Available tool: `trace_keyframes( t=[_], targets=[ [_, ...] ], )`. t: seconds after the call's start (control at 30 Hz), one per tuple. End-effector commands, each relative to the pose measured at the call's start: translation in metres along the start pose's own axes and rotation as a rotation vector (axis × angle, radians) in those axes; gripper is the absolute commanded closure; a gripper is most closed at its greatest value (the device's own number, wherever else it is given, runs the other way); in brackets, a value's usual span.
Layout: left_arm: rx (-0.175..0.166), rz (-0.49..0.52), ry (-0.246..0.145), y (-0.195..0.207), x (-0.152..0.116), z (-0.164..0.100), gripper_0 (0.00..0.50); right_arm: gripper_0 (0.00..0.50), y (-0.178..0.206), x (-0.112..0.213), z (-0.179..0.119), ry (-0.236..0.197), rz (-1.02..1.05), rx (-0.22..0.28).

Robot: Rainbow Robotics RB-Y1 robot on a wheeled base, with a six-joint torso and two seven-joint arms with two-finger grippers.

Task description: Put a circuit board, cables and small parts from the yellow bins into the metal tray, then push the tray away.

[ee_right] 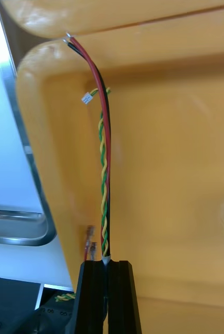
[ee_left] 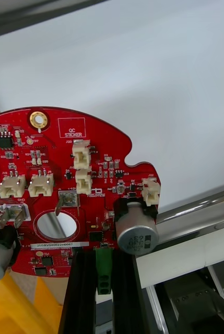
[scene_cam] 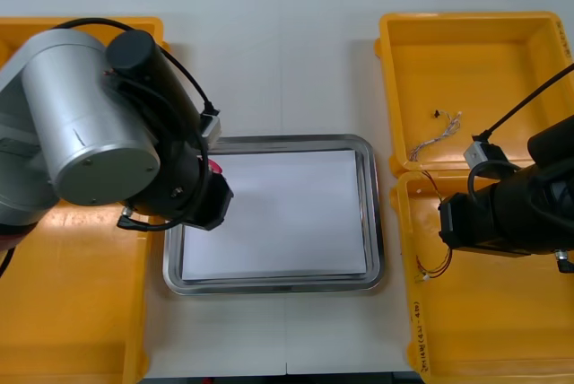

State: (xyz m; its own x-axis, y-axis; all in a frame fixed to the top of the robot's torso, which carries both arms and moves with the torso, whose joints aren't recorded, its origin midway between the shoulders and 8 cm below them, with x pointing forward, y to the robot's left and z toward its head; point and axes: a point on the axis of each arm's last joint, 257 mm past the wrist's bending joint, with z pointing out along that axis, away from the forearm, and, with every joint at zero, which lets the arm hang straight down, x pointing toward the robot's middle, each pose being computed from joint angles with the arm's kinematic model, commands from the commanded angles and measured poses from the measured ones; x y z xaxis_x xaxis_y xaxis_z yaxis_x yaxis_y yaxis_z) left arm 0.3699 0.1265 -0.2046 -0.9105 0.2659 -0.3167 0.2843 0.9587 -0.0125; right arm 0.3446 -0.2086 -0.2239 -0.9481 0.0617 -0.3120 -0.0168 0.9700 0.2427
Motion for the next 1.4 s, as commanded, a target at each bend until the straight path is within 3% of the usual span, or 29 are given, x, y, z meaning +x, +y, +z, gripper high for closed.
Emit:
trace_keyframes(
  t=[0.03, 0.2, 0.37, 0.5, 1.07, 1.4],
  targets=[
    [0.014, -0.012, -0.009, -0.024, -0.002, 0.01, 0.5, 0.5, 0.029, -0.005, -0.006, -0.03, -0.041, -0.023],
    [0.013, -0.055, -0.002, -0.028, 0.01, 0.027, 0.5, 0.5, 0.034, -0.005, -0.01, -0.013, -0.046, 0.0],
    [0.019, -0.05, 0.034, -0.029, 0.026, 0.037, 0.5, 0.5, 0.039, -0.009, -0.013, -0.018, -0.068, 0.036],
    [0.003, -0.039, 0.061, -0.03, 0.039, 0.047, 0.5, 0.5, 0.043, -0.013, -0.009, -0.026, -0.084, 0.059],
    [-0.027, -0.025, 0.155, -0.034, 0.065, 0.078, 0.5, 0.5, 0.046, -0.012, -0.008, -0.026, -0.093, 0.062],
    [-0.01, 0.003, 0.131, -0.046, 0.062, 0.09, 0.5, 0.5, 0.044, -0.012, -0.008, -0.025, -0.094, 0.068]
  ],
)
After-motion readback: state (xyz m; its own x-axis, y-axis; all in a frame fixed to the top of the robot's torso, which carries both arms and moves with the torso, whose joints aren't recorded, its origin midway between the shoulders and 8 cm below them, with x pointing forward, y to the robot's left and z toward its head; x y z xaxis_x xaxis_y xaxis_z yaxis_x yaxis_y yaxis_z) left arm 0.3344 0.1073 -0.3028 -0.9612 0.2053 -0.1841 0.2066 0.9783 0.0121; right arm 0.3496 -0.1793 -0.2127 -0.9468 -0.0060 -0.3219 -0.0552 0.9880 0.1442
